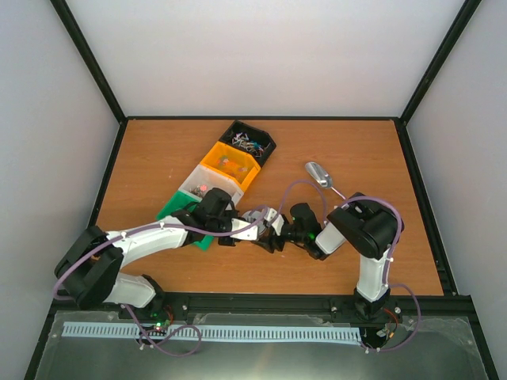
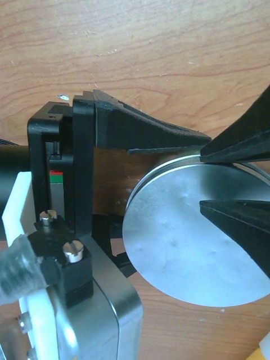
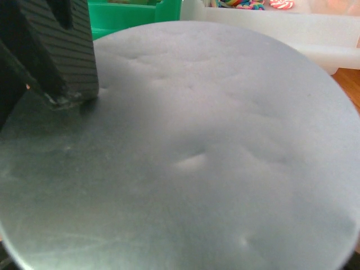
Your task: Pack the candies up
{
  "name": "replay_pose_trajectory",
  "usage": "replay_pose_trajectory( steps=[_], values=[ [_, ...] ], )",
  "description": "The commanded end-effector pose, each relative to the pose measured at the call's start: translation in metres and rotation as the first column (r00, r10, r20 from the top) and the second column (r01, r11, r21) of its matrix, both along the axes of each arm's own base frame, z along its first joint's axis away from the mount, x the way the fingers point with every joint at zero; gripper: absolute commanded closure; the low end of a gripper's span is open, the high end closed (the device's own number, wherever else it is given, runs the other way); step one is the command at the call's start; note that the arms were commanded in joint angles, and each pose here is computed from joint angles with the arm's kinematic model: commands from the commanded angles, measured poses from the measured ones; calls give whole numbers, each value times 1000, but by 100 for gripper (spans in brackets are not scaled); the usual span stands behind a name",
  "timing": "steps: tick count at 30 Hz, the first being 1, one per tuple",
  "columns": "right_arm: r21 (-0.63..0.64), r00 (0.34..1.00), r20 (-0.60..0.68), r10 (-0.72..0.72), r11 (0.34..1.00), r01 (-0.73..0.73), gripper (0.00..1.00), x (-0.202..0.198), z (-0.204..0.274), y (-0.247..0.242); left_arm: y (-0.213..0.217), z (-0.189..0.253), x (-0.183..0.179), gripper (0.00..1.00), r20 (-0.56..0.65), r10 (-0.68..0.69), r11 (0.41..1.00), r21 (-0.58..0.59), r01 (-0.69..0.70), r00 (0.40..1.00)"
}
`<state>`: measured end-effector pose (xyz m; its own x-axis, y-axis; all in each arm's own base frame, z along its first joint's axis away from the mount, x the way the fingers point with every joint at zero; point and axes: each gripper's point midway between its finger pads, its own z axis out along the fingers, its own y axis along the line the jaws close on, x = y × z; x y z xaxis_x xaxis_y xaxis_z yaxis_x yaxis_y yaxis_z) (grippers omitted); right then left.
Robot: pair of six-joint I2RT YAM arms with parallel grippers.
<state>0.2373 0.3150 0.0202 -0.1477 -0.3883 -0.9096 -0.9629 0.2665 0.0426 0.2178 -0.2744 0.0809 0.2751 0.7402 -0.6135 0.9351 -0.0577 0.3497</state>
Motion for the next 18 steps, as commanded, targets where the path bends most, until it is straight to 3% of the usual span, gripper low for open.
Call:
replay_pose_trajectory(
  steps=[1,13,18],
  values=[
    [-32,998,-57,42,999,-44,55,-16,-16,1,27,-17,12,79,40,38,995,94,-41,998],
    [-33,998,-59,39,999,-41,57,-16,-16,1,54,-11,30,79,95,100,986,124,-112,990],
    [-37,998,-61,32,999,-34,57,-14,-17,1,48,13,23,74,68,98,992,67,-103,993]
  ],
)
